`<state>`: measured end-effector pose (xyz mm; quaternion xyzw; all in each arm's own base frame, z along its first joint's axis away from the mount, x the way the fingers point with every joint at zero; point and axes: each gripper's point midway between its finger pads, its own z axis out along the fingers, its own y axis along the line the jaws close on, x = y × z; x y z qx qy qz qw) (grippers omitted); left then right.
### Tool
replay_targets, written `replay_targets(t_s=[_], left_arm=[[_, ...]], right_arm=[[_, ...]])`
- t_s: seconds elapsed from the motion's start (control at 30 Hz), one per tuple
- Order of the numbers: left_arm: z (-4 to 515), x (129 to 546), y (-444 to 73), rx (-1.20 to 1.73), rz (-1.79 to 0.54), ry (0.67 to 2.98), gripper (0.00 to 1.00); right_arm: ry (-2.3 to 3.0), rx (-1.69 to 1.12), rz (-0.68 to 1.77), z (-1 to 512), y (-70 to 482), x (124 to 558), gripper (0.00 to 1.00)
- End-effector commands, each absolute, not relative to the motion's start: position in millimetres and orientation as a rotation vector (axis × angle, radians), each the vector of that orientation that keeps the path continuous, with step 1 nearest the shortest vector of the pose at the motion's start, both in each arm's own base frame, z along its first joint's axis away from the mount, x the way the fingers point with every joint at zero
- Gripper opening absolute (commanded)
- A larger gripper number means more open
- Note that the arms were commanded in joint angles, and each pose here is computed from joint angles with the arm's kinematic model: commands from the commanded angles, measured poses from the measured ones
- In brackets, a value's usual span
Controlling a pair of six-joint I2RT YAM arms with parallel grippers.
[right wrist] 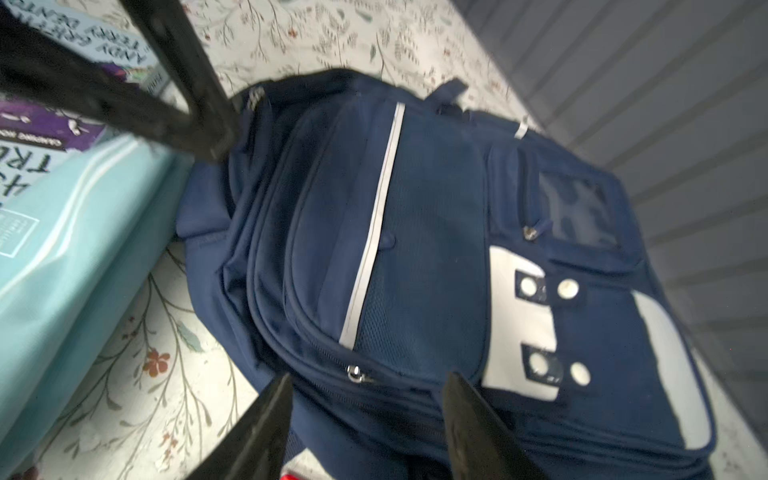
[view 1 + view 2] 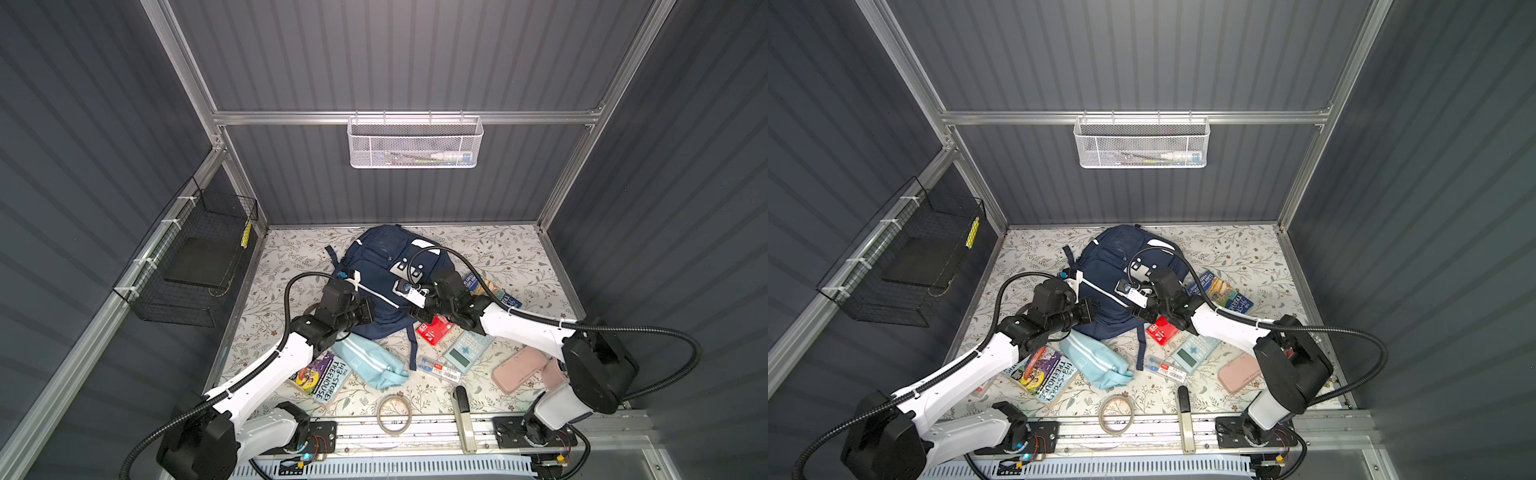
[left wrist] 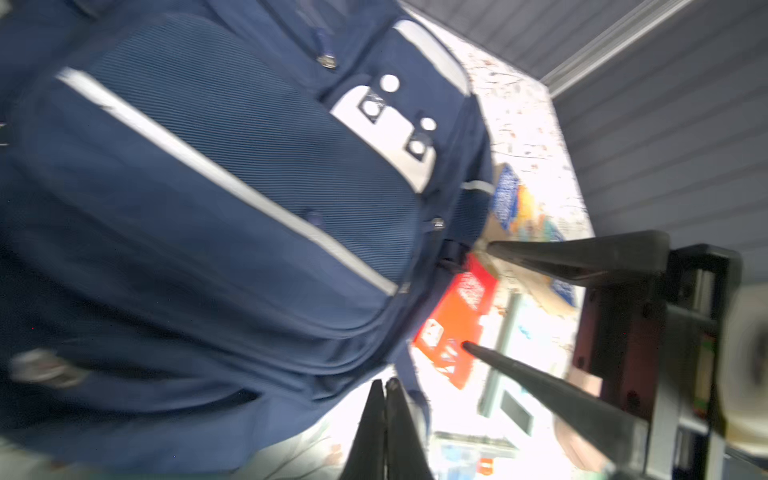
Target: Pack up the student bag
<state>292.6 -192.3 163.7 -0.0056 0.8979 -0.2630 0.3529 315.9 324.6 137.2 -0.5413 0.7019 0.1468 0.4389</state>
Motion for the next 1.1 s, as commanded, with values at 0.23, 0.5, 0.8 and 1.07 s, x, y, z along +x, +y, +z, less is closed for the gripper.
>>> replay_targets(t_s=[0.23, 0.5, 0.8, 1.07], left_arm=[[137, 311, -110, -0.191, -0.394, 2.36, 0.36], [127, 310, -98, -0.257, -0.408, 2.358, 0.34], [112, 311, -105, -0.256, -0.468, 2.368, 0.33], [102, 313, -113, -0.264, -0.524, 2.381, 0.33]], right_arm=[[1.746, -1.363, 0.473, 127, 426, 283, 0.61], [1.818, -1.376, 0.53, 99, 459, 292, 0.49], [1.894, -1.388, 0.403, 68, 444, 304, 0.31], [1.995, -1.439, 0.323, 38, 431, 307, 0.3]])
